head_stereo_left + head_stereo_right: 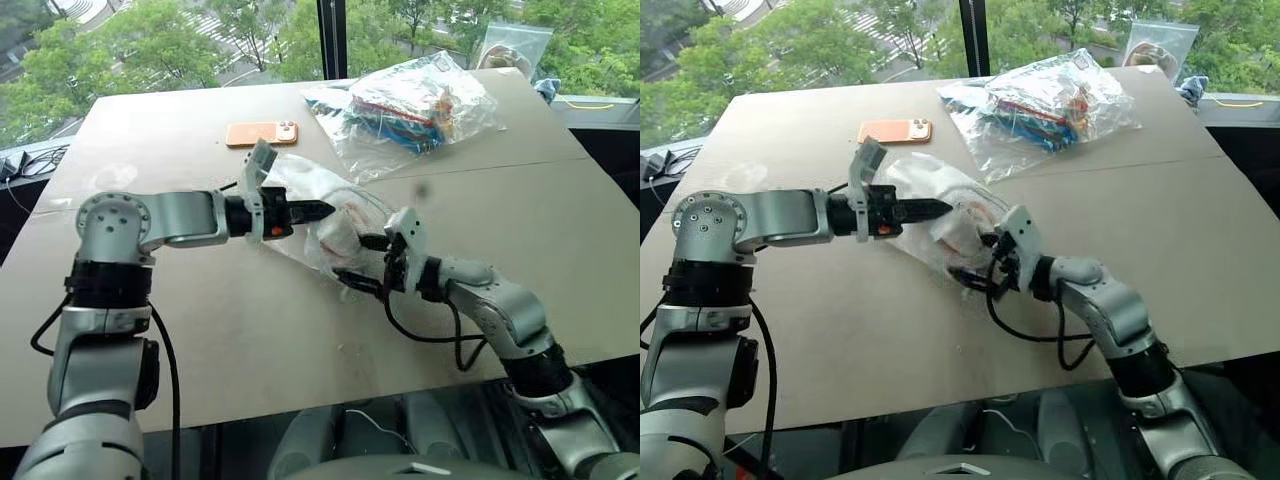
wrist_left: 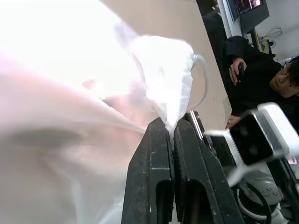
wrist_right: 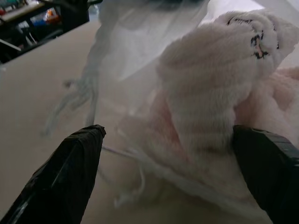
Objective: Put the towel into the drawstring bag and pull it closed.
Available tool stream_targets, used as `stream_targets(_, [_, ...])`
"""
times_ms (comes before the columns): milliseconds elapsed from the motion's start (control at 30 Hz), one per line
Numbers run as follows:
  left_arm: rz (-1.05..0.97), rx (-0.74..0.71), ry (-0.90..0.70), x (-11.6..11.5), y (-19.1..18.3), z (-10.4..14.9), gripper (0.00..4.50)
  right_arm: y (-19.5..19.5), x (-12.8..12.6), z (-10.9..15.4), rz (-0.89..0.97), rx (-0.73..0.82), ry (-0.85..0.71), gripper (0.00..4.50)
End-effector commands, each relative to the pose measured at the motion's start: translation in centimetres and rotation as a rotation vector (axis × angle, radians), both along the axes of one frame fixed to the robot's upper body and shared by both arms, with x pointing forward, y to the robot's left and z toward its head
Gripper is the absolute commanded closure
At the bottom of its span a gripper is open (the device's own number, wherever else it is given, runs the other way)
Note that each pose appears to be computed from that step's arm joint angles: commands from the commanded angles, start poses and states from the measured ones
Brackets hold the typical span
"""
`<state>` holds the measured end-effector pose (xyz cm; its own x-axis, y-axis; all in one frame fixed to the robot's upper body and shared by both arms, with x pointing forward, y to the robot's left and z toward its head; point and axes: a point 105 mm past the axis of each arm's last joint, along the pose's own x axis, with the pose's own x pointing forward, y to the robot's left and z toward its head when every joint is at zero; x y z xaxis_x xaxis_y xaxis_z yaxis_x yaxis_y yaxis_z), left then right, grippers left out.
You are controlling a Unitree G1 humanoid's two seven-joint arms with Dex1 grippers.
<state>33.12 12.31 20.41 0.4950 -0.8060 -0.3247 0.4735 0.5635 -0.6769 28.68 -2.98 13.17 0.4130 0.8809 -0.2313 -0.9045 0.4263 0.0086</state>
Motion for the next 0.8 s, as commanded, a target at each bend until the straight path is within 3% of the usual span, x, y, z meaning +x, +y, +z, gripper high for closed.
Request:
stream_targets(33, [-0.018, -0.002, -0.07, 0.4, -0.1, 1.2, 4.5, -0.5, -1.6, 1.5, 0.033, -0.003, -0.026, 0.04])
stream_targets(267, [-0.058, 0.055, -0.119, 0.7, -0.3, 1.6, 4.5, -2.9, 0.0, 3.2, -0.161, -0.023, -0.077, 0.04])
stream_targets(433, [-0.076, 0.072, -0.135, 0.8, -0.5, 1.5, 4.5, -3.9, 1.5, 2.5, -0.259, -0.08, -0.06, 0.04])
stream_targets(667, [-0.081, 0.076, -0.14, 0.8, -0.5, 1.4, 4.5, -2.5, 0.5, 3.0, -0.173, -0.033, -0.034, 0.04])
stream_targets(800, [-0.091, 0.074, -0.142, 0.7, -0.7, 1.4, 4.5, -2.1, 1.8, 2.5, -0.204, -0.028, -0.021, 0.04])
